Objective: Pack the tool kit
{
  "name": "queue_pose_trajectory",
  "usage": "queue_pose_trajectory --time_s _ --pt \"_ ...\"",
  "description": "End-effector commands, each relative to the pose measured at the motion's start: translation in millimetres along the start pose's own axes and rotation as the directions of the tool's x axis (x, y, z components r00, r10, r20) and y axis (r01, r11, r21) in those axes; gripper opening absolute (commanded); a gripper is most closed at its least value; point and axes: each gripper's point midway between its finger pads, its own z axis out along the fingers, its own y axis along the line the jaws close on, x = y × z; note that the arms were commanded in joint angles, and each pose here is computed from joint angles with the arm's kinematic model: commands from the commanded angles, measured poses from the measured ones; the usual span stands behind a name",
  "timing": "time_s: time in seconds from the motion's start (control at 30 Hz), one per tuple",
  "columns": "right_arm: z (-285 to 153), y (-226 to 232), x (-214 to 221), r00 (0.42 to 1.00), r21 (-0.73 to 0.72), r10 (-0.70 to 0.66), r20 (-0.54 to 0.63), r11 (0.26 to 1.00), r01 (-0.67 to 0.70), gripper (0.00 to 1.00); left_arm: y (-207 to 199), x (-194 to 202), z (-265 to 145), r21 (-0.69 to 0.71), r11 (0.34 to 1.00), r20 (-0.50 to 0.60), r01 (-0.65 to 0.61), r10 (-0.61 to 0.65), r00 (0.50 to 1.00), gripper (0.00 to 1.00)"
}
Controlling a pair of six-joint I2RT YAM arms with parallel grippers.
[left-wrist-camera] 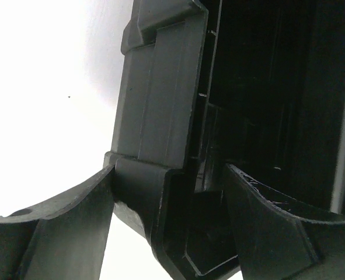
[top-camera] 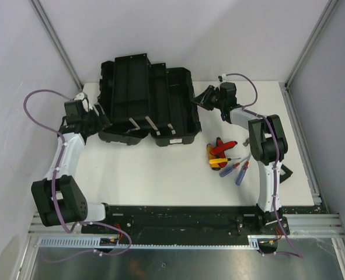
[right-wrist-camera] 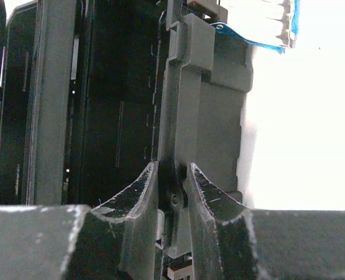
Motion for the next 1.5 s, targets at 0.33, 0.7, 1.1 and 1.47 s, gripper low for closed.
queue_pose_trajectory --time_s 0.33,0.7,1.1,1.47 --pt "-10 -41 91 0.974 0.241 0.114 -0.197 0.968 -0.065 0.00 -21 41 36 0.242 0.966 -0.109 0.090 -0.065 0.992 0.75" --pt "-18 -24 54 0.989 0.241 0.125 -0.085 0.965 -0.101 0.00 30 34 27 0.067 0.966 -0.049 0.248 -0.245 0.968 0.93" --pt "-51 16 -3 0.999 0.218 0.030 0.035 0.975 -0.037 0.13 63 -16 -47 -0.191 0.951 0.209 0.242 -0.202 0.957 0.95" --pt "-123 2 -38 0.989 0.460 -0.116 0.095 0.886 0.060 0.50 69 -32 -76 -0.249 0.930 0.302 0.270 -0.190 0.934 0.99"
